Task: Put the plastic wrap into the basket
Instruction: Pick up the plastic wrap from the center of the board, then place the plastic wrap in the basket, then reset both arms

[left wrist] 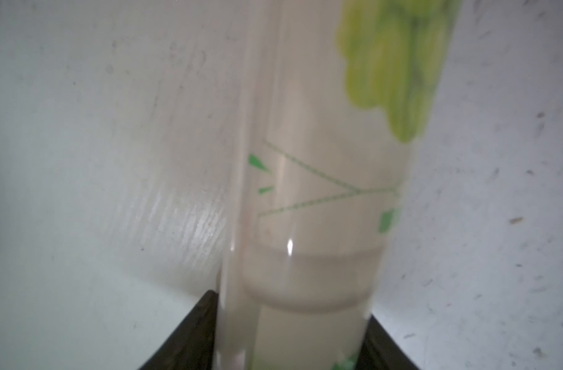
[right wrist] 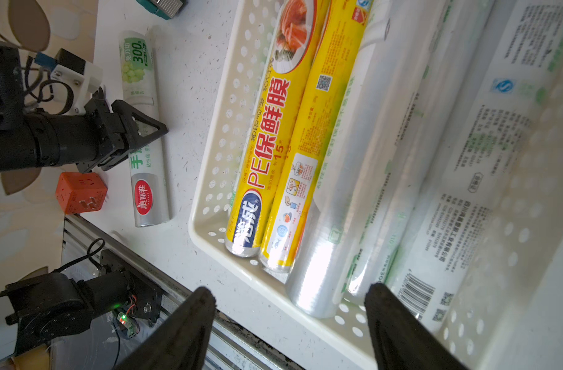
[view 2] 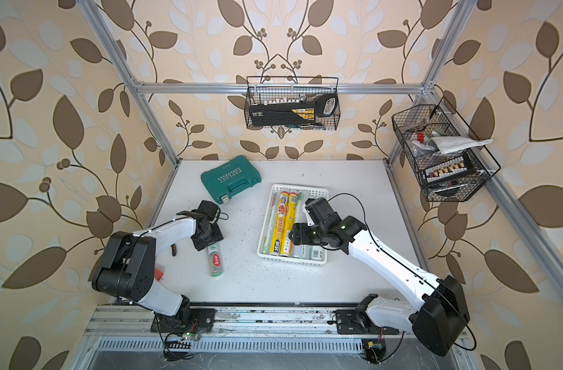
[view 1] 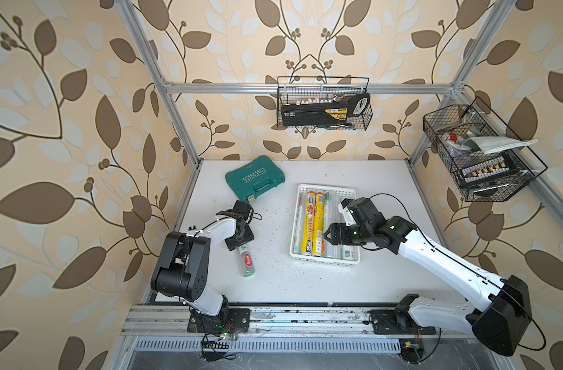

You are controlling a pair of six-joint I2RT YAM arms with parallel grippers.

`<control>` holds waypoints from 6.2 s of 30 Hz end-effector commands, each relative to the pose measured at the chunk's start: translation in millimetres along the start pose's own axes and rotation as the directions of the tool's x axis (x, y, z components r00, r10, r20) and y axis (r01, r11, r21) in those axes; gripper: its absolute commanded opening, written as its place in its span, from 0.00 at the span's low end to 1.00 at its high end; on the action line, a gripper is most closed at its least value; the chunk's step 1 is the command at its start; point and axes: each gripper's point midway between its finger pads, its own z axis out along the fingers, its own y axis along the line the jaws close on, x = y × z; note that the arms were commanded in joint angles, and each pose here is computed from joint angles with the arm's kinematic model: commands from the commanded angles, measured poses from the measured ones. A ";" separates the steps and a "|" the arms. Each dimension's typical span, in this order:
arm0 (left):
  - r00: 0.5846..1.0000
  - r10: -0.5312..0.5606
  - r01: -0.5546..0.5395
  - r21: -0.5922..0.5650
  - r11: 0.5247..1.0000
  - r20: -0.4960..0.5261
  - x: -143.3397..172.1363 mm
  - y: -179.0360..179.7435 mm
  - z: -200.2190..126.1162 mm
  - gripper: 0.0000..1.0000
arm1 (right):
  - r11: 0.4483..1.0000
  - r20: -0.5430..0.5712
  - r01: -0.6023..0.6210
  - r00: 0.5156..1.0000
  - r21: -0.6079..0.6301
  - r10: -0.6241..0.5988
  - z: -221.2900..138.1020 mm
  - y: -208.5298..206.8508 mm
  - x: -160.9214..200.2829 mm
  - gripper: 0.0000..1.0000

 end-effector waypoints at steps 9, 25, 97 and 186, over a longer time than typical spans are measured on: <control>0.988 0.133 -0.135 0.018 0.991 0.083 7.1 -51.3 -48.5 0.45 | 0.999 0.037 -0.039 0.999 0.007 0.039 -20.8 -24.6 -10.0 0.77; 0.944 0.239 -0.275 0.139 0.951 0.229 13.5 -140.7 -150.9 0.44 | 0.981 0.083 -0.190 0.979 0.032 0.187 -39.1 -85.8 -16.9 0.77; 0.854 0.471 -0.521 0.350 0.779 0.222 148.0 -393.9 -123.6 0.51 | 0.919 0.139 -0.372 0.925 0.128 0.355 -42.6 -162.1 -8.4 0.76; 0.555 0.129 0.049 -0.187 0.981 0.822 -105.2 73.9 -116.5 0.99 | 0.901 0.699 -0.040 0.646 0.431 -0.306 -23.8 -231.5 -104.5 0.99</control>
